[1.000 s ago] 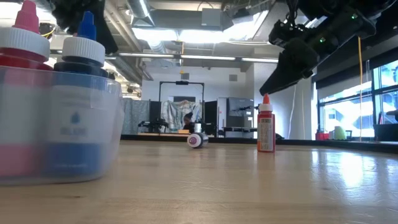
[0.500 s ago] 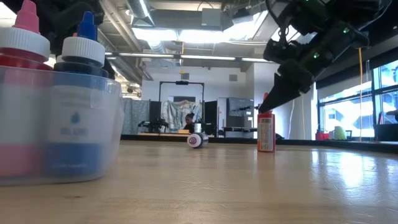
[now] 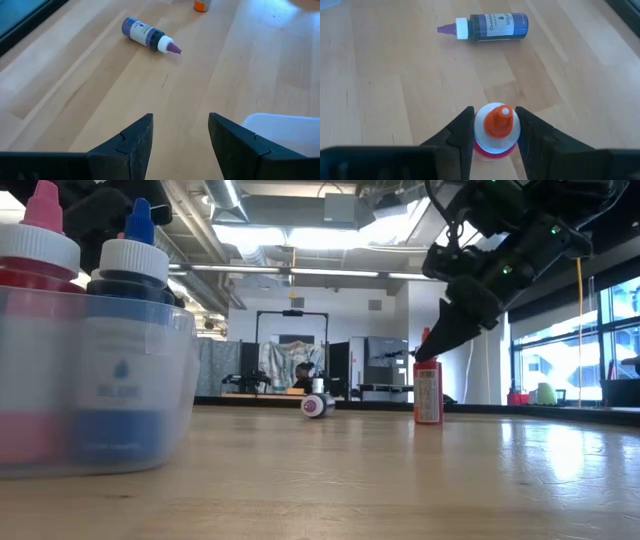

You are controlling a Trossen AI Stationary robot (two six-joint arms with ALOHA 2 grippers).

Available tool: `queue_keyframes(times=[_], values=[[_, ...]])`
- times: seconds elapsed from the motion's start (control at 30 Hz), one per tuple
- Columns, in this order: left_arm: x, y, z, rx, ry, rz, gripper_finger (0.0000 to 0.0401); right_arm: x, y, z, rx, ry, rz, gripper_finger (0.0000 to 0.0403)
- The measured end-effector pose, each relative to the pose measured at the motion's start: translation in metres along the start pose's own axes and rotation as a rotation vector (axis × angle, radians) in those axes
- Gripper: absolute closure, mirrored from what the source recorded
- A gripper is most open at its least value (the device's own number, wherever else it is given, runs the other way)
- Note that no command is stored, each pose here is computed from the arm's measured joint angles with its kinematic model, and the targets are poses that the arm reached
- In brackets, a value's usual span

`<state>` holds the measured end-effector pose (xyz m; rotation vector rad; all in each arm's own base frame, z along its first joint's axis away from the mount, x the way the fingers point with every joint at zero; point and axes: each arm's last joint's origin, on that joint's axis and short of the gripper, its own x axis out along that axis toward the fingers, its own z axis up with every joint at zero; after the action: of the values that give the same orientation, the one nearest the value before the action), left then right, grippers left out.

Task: Pick & Place food coloring
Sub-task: Put the large orange food coloring bottle into the bin

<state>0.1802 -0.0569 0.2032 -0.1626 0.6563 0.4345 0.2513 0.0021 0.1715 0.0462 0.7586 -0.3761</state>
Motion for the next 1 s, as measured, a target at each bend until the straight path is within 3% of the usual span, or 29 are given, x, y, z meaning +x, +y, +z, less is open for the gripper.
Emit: queue_keyframes(times=[0.17, 0.37, 0.57, 0.73, 0.83, 1.0], values=[[0.000, 0.000, 0.000, 0.000, -0.002, 0.003, 0.0212, -0.001, 0.002, 0.009, 0.032, -0.057, 0.039, 0.0280], [0.000, 0.001, 0.000, 0.020, -0.017, 0.025, 0.0215, -0.010, 0.011, 0.046, 0.056, -0.276, 0.205, 0.0280], [0.000, 0.000, 0.000, 0.019, -0.004, 0.006, 0.0212, -0.010, 0.017, 0.086, 0.001, -0.456, 0.272, 0.0280], [0.000, 0.000, 0.000, 0.019, -0.003, 0.006, 0.0215, 0.009, 0.028, 0.129, -0.097, -0.465, 0.302, 0.0280], [0.000, 0.000, -0.001, 0.020, 0.009, -0.004, 0.0216, 0.029, 0.034, 0.148, -0.139, -0.392, 0.299, 0.0280], [0.000, -0.002, -0.003, 0.021, 0.074, -0.092, 0.0216, 0.076, 0.047, 0.160, -0.190, -0.267, 0.331, 0.0280]])
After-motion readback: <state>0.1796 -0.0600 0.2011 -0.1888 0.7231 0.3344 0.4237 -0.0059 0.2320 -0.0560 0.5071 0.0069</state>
